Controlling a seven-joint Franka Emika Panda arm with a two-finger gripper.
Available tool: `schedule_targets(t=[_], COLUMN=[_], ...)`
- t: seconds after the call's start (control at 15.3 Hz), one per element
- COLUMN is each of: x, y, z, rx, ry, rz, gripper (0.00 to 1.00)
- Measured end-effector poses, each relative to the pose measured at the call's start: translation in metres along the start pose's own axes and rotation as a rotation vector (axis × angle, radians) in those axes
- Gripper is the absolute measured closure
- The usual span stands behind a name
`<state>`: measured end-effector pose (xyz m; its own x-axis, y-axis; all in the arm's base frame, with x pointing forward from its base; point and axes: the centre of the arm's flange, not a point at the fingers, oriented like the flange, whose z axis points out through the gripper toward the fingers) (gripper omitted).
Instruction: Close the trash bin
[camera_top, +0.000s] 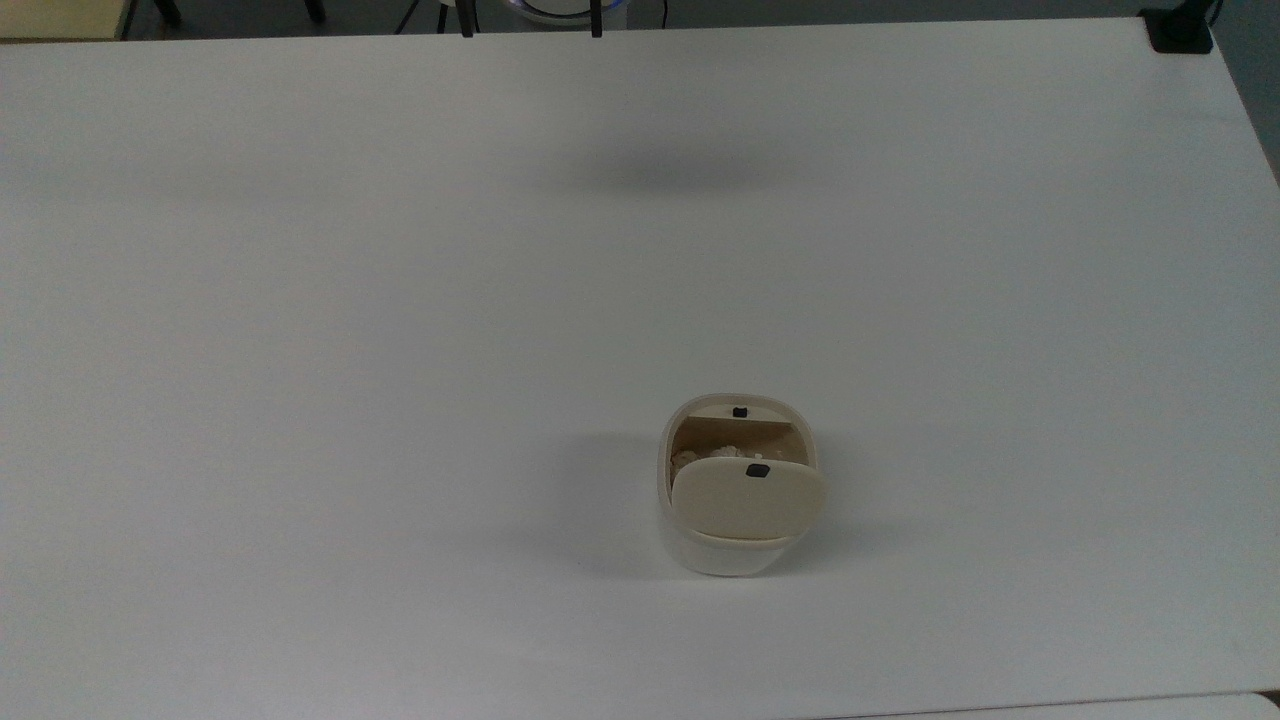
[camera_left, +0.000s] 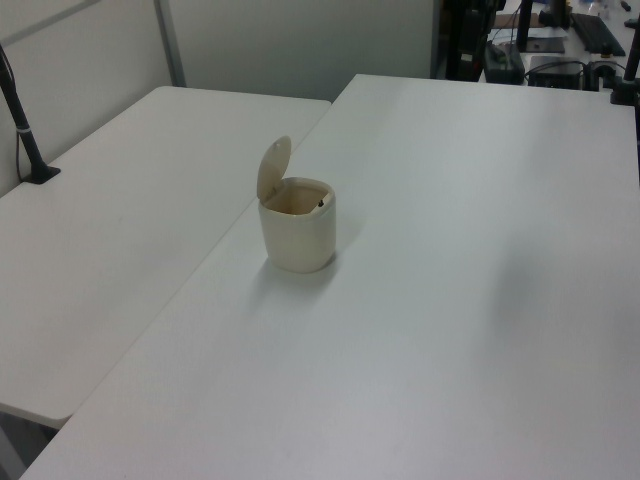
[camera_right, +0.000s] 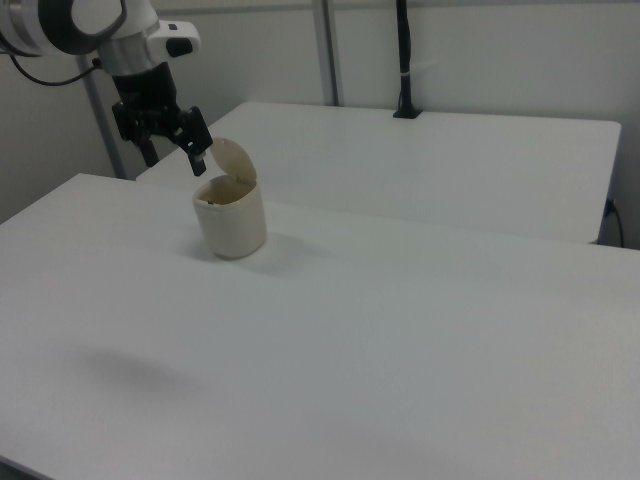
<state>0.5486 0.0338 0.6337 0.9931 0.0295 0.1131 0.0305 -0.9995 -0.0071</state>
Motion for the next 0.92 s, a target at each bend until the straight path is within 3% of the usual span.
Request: schedule_targets(t=[0.92], x=[-0.0032], y=[-0.0026], z=[0.0034], rx=[0.000], ry=[-0.030], rz=[-0.024], gripper=[0.00])
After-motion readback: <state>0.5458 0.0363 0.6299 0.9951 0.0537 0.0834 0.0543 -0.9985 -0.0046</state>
